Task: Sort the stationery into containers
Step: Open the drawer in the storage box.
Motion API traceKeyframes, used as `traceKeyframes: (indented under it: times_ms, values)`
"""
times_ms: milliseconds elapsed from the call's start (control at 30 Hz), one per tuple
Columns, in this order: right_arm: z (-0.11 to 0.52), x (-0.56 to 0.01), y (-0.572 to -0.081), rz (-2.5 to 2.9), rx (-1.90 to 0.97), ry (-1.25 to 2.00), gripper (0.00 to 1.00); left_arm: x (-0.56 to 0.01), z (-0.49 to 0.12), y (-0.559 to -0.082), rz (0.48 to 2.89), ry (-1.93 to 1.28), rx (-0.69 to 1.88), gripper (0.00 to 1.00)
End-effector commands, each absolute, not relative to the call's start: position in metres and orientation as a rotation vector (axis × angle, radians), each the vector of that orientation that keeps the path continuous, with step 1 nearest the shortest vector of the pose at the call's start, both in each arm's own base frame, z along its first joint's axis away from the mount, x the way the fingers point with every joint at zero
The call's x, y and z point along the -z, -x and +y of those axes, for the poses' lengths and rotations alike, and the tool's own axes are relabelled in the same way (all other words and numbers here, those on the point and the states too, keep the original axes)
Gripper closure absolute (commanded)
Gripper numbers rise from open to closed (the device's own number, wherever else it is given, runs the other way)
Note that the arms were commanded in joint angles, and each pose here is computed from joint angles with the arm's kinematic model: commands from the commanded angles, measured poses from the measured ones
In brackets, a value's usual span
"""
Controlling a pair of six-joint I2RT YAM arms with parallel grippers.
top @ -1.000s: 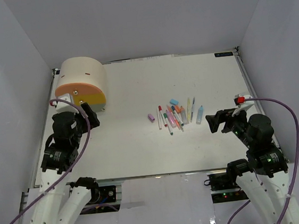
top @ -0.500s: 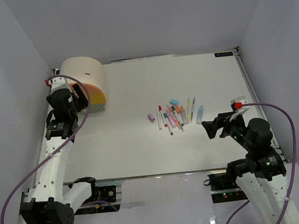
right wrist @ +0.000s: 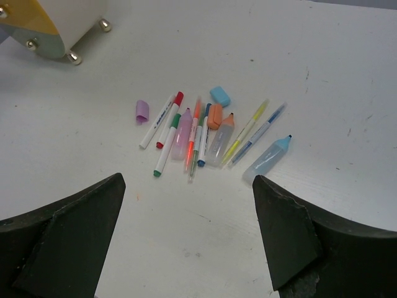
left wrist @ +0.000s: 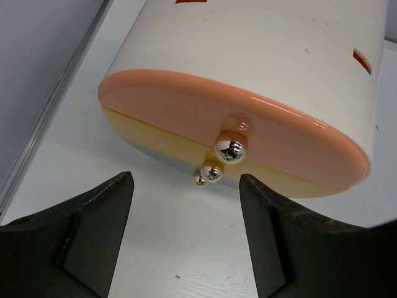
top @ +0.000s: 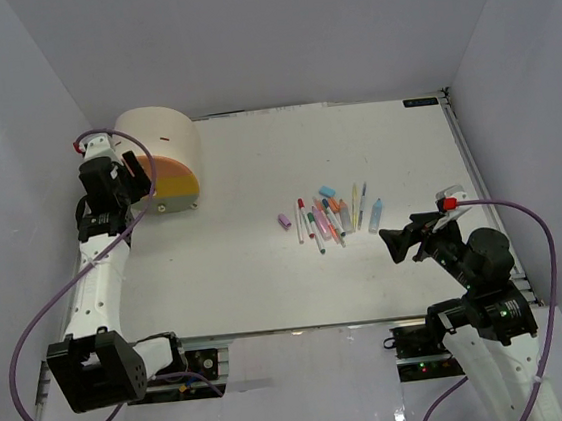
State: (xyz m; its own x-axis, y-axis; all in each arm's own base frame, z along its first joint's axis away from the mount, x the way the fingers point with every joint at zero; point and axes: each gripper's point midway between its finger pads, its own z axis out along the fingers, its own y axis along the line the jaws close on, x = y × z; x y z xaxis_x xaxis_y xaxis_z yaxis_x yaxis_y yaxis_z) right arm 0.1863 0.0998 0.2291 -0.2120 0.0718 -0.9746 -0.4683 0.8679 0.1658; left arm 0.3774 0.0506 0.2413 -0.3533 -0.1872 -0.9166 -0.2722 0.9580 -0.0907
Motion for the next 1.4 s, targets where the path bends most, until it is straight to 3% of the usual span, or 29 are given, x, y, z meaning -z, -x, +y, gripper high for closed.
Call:
traceKeyframes:
  times_ms: [0,833,1367]
  values:
    - [0.104,-0.240,-0.186,1.662,-0.525,0.331,0.10,-0.263,0.044,-0.386,1.882,0.290,-0.005,0.21]
    - [0.107,-0.237,-0.186,1.664,-0.533,0.345,0.10,-0.250,0.035,-0.406,1.907,0.095,0.014,0.34]
    - [0.106,-0.238,-0.186,1.657,-0.530,0.343,0.10,-0.260,0.030,-0.412,1.878,0.049,0.031,0.50]
